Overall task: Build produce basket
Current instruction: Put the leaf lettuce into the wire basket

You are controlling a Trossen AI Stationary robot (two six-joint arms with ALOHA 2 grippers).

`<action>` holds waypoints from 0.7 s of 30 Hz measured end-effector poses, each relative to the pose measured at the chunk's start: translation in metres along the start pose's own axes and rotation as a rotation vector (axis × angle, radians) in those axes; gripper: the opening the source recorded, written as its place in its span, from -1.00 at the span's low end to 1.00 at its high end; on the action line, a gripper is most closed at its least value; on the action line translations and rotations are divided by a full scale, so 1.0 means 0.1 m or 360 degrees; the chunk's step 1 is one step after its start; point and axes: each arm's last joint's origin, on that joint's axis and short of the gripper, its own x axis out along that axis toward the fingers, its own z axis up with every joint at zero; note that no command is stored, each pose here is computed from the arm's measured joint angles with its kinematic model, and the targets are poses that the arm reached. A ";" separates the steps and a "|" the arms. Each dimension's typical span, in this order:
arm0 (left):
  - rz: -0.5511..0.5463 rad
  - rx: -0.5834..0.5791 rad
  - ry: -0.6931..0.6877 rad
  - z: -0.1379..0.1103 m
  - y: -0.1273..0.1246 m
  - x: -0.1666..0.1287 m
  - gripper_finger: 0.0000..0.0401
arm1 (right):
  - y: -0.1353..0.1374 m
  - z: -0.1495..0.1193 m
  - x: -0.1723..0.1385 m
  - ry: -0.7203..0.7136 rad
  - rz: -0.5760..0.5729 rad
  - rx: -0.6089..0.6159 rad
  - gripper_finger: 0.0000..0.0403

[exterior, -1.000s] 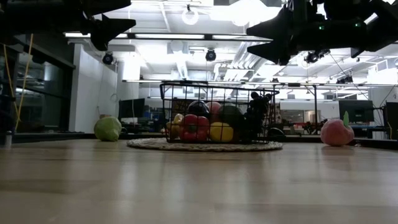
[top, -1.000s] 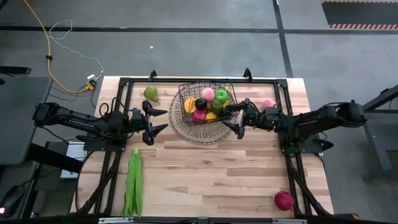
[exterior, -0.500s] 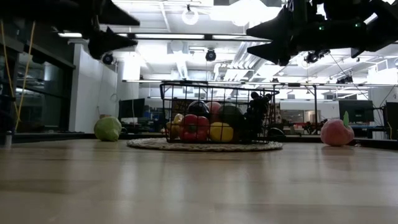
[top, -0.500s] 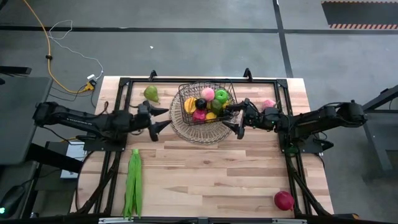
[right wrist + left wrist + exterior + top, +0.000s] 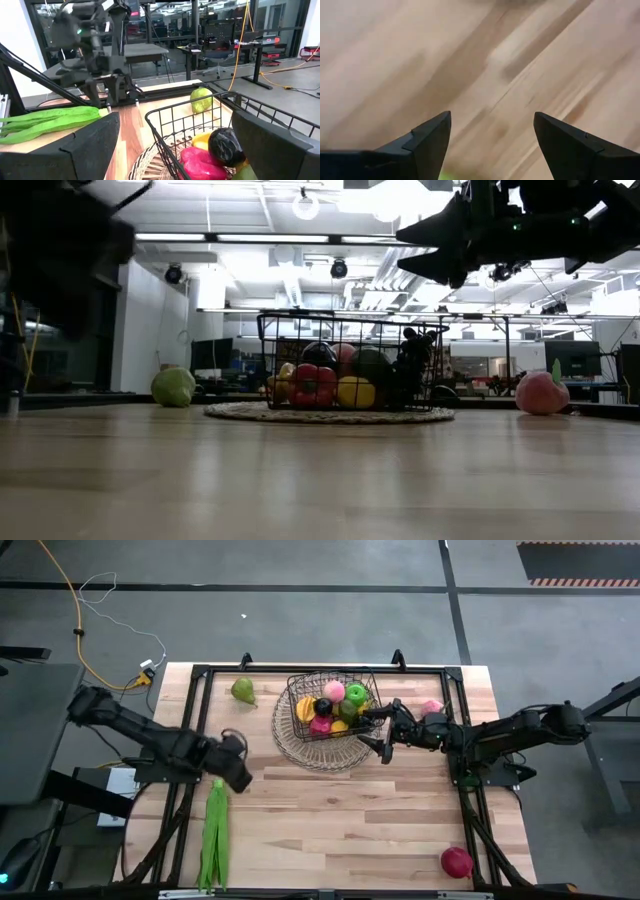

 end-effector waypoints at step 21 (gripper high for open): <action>0.0564 -0.0378 0.0326 -0.89 -0.11 0.25 0.36 | 0.00 -0.02 0.00 0.0033 0.0001 0.0037 0.86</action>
